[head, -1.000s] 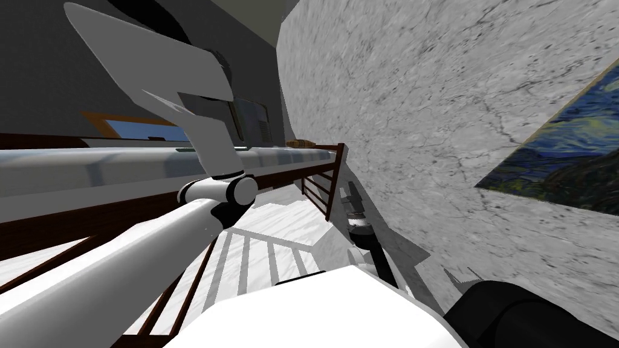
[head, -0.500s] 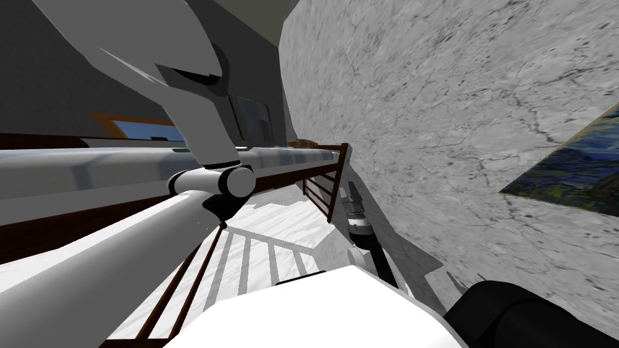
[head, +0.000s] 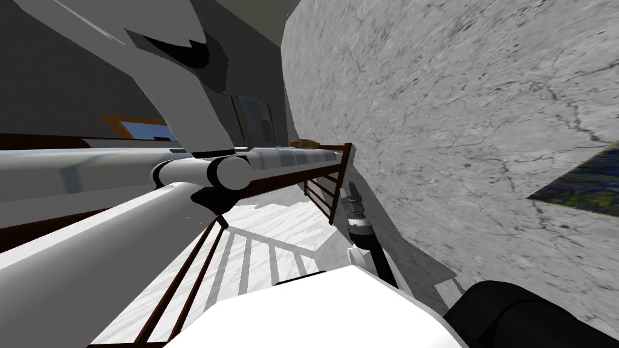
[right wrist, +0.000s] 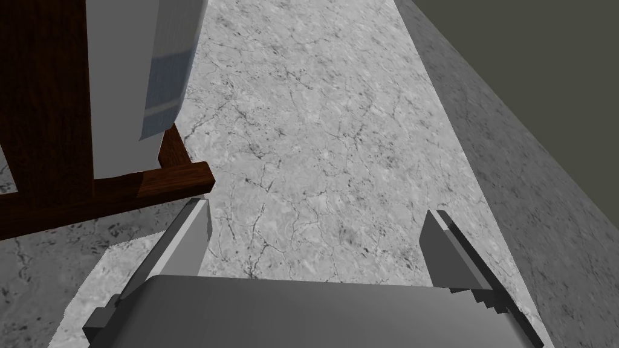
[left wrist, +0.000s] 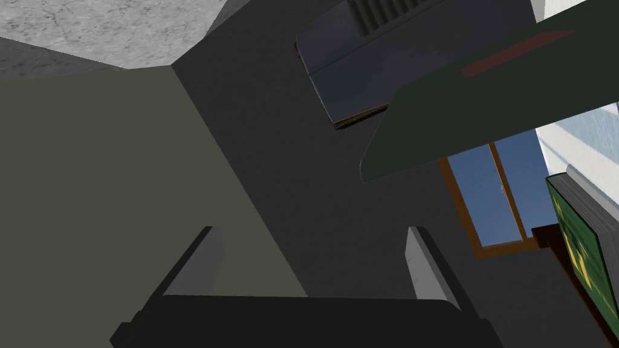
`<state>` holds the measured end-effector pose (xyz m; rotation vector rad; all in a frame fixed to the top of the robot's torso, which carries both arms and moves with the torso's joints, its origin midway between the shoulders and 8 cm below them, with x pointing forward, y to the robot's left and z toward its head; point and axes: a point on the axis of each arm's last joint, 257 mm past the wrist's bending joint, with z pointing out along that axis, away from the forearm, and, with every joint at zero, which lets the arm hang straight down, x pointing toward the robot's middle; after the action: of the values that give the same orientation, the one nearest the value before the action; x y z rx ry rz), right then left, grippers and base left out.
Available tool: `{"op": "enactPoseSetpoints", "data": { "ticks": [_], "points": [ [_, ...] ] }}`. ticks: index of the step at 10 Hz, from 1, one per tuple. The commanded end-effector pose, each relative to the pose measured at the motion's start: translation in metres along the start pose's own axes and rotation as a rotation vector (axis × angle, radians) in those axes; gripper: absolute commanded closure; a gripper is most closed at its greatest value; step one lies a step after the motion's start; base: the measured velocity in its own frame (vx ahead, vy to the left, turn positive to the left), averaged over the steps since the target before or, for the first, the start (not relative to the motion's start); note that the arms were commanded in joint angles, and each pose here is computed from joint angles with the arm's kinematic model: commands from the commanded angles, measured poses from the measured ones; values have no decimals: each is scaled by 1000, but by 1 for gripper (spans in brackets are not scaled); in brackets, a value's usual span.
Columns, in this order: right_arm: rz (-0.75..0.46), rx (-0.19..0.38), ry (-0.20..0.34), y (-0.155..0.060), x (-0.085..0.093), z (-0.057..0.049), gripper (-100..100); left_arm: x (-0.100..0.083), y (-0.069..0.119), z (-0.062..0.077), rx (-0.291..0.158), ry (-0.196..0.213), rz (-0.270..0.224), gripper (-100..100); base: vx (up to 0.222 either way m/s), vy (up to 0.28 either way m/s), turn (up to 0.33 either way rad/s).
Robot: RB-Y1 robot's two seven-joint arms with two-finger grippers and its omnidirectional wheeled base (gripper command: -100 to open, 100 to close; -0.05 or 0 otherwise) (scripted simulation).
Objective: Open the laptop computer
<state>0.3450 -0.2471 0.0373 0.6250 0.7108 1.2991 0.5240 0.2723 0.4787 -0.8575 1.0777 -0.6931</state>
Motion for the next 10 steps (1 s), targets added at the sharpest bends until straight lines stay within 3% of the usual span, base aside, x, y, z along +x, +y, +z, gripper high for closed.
{"op": "enactPoseSetpoints", "data": {
  "ticks": [1,10],
  "points": [
    [0,0,0,0,0,0,0,2,0,-5,-48,45,6,-100,69,13,29],
    [0,0,0,0,0,0,0,9,0,-27,-176,196,36,-100,65,18,38]
  ]
}}
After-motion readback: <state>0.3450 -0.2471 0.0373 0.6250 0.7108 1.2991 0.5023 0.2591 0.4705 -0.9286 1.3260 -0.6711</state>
